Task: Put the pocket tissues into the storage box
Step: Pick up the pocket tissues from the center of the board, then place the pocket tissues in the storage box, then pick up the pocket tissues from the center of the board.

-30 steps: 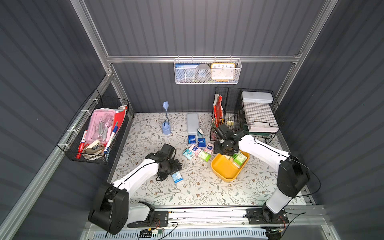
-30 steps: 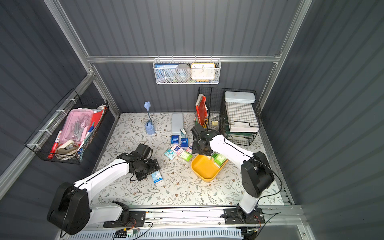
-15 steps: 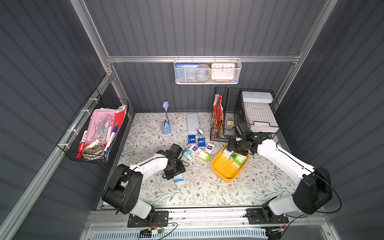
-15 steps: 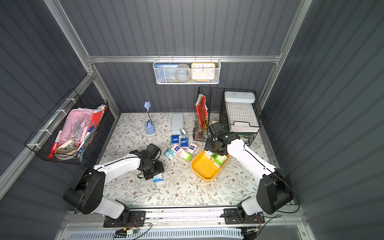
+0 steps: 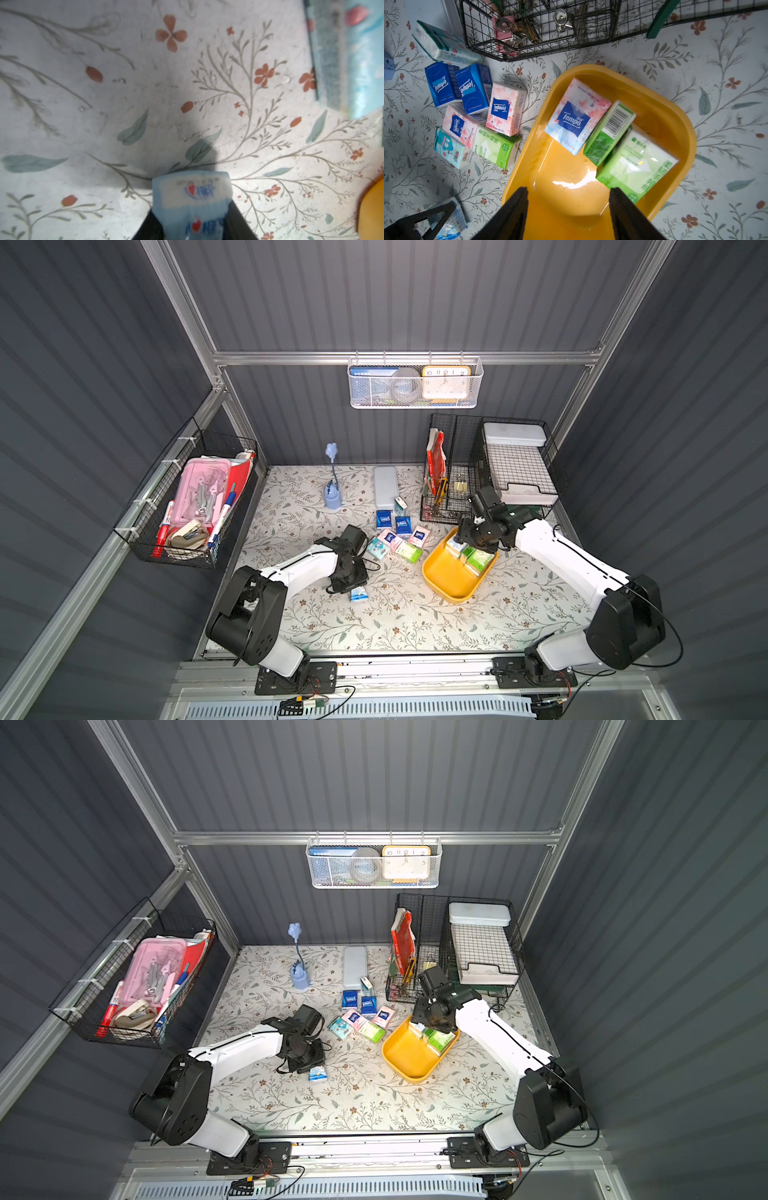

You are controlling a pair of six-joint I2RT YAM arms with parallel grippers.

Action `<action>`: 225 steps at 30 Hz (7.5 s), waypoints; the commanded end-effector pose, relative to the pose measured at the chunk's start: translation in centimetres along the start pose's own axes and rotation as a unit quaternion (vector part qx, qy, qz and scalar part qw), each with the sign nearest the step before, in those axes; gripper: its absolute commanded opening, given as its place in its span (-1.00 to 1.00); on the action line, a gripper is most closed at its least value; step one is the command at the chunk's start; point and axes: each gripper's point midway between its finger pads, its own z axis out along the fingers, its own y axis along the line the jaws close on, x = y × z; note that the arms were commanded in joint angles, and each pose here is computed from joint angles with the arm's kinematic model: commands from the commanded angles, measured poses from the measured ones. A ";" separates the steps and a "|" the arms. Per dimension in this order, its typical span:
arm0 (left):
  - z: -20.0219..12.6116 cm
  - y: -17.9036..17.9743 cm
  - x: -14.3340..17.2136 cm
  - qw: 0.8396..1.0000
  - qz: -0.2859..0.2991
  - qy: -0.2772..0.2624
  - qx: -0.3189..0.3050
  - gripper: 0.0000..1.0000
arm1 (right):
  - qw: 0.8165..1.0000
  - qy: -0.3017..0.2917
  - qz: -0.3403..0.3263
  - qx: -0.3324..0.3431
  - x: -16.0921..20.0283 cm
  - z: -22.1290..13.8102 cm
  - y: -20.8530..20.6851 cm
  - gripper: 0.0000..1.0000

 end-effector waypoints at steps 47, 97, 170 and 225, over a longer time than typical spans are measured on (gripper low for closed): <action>2.4 -28.6 3.1 0.868 0.492 -0.021 0.056 -0.31 | 0.993 -0.025 0.116 0.015 -1.1 -3.0 -8.8 0.32; -8.2 -16.0 -13.1 0.979 -0.035 -0.188 0.076 0.98 | 0.995 0.006 0.089 -0.047 -0.8 -2.8 -6.2 0.29; 3.9 -7.6 -9.5 0.982 -0.165 -0.090 -0.033 0.53 | 0.996 0.026 0.084 -0.034 0.0 -1.5 -6.8 0.29; -7.2 -20.6 -7.0 0.970 0.192 -0.147 0.033 -0.21 | 0.991 -0.010 0.132 -0.007 -0.7 -1.7 -8.1 0.29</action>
